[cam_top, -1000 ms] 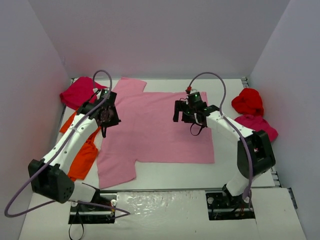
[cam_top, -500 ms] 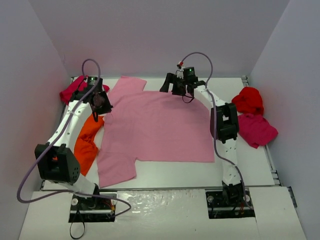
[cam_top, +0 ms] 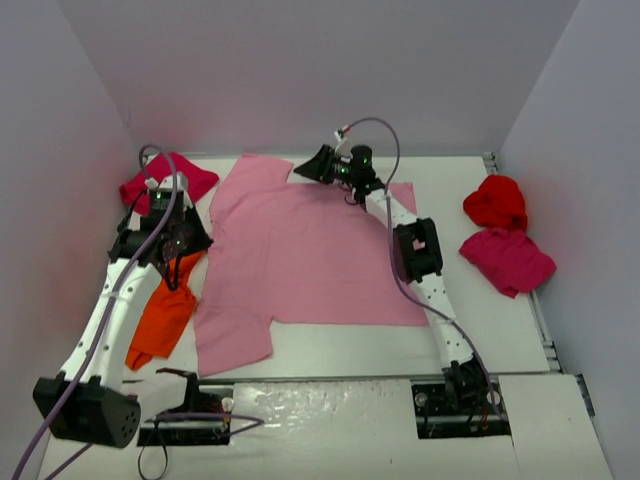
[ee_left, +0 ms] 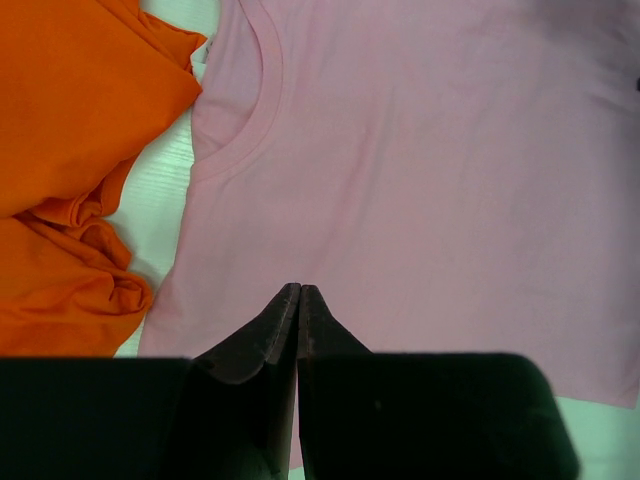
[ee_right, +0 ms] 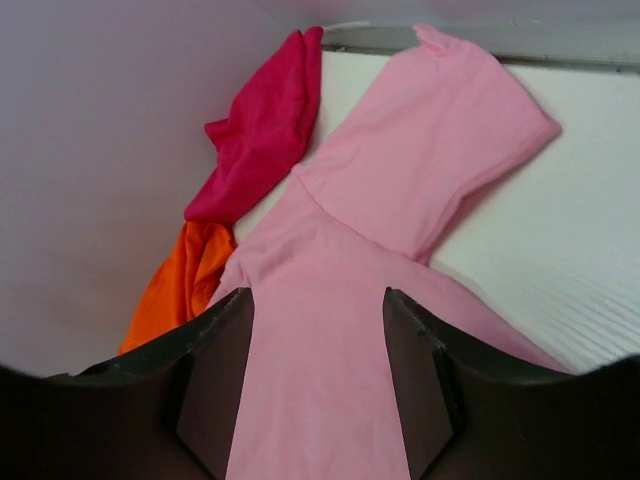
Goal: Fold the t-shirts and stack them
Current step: Flatten the tshirt out
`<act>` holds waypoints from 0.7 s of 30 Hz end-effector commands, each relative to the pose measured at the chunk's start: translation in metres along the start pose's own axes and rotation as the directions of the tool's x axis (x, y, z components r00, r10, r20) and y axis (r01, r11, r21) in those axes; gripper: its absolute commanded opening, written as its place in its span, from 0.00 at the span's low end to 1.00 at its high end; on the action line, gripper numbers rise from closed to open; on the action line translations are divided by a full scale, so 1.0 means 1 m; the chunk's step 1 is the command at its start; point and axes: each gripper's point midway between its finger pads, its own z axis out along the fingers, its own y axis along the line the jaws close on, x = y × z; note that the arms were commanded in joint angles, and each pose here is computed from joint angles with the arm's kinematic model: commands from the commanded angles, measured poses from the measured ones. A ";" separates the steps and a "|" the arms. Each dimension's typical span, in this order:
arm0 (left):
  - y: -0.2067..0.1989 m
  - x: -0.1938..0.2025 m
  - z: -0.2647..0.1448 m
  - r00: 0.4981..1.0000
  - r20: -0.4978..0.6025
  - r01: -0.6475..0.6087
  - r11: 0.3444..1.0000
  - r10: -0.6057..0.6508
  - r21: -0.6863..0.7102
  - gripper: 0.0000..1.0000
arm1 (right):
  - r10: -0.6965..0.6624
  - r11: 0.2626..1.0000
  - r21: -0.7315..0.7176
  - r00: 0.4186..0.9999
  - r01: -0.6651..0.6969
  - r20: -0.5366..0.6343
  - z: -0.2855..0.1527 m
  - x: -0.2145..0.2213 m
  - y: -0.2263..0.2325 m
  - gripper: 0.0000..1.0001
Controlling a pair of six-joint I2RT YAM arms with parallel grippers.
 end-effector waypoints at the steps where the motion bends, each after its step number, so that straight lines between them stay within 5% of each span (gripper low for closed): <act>1: -0.004 -0.008 -0.023 0.997 0.070 -0.027 0.999 0.024 0.042 0.00 | -0.125 0.979 -0.145 0.983 0.144 0.131 0.009 -0.045 0.067 0.53; 4: 0.000 -0.002 -0.027 0.998 0.060 -0.034 0.999 0.032 0.034 0.00 | -0.146 0.983 -0.092 0.978 0.161 0.151 0.012 -0.048 0.058 0.83; 12: 0.003 0.005 -0.026 0.999 0.039 -0.036 0.999 0.035 0.025 0.00 | -0.125 0.990 -0.047 0.984 0.132 0.131 0.019 -0.031 0.036 0.91; 16: 0.003 0.005 -0.027 0.999 0.043 -0.030 0.999 0.029 0.027 0.00 | -0.127 0.991 -0.028 0.989 0.129 0.080 0.019 -0.012 0.031 0.77; 21: 0.002 0.000 -0.030 0.997 0.068 -0.026 0.999 0.024 0.030 0.00 | -0.145 0.984 0.097 0.988 0.150 -0.057 0.009 0.025 0.023 0.26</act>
